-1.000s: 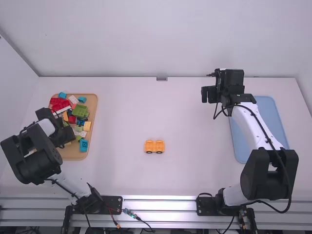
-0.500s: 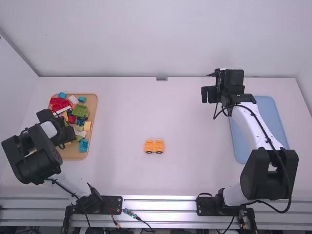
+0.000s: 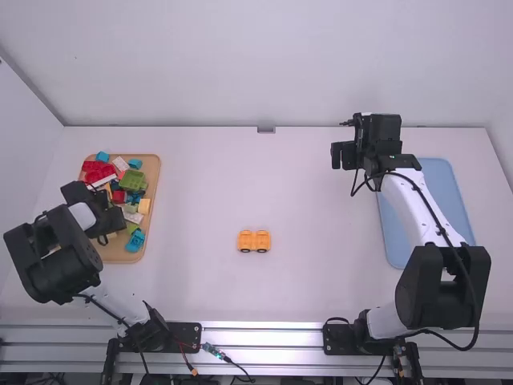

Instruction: Assemble lego blocks to make yellow taxi

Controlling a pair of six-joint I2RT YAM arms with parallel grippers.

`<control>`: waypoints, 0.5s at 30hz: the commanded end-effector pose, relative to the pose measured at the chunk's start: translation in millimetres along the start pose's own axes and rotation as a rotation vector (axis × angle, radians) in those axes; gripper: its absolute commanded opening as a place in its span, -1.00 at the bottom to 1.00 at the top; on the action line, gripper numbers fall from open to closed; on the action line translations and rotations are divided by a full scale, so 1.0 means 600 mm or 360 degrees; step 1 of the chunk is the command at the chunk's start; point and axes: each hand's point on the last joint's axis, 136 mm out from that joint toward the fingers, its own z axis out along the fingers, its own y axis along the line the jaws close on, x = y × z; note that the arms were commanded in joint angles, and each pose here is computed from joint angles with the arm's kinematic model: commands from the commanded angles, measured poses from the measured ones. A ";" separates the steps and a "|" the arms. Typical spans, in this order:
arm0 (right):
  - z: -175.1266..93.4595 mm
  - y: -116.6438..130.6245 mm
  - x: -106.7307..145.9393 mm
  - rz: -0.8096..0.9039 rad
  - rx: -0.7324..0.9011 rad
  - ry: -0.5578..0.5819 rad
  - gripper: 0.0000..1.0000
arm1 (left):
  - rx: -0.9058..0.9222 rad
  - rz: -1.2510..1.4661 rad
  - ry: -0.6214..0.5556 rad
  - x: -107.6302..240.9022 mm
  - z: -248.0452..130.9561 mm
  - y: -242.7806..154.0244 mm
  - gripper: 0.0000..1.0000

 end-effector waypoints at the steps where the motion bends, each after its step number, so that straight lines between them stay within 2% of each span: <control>1: -0.027 0.003 -0.032 -0.0014 0.0003 -0.0089 0.98 | 0.0005 0.0031 0.0080 0.031 0.009 -0.005 0.13; 3: -0.027 0.002 -0.032 -0.0013 0.0005 -0.0089 0.99 | -0.0022 0.0021 0.0090 0.033 0.009 0.000 0.01; 15: -0.027 0.002 -0.032 -0.0012 0.0005 -0.0090 0.99 | -0.0015 -0.0015 0.0135 0.044 0.008 -0.002 -0.26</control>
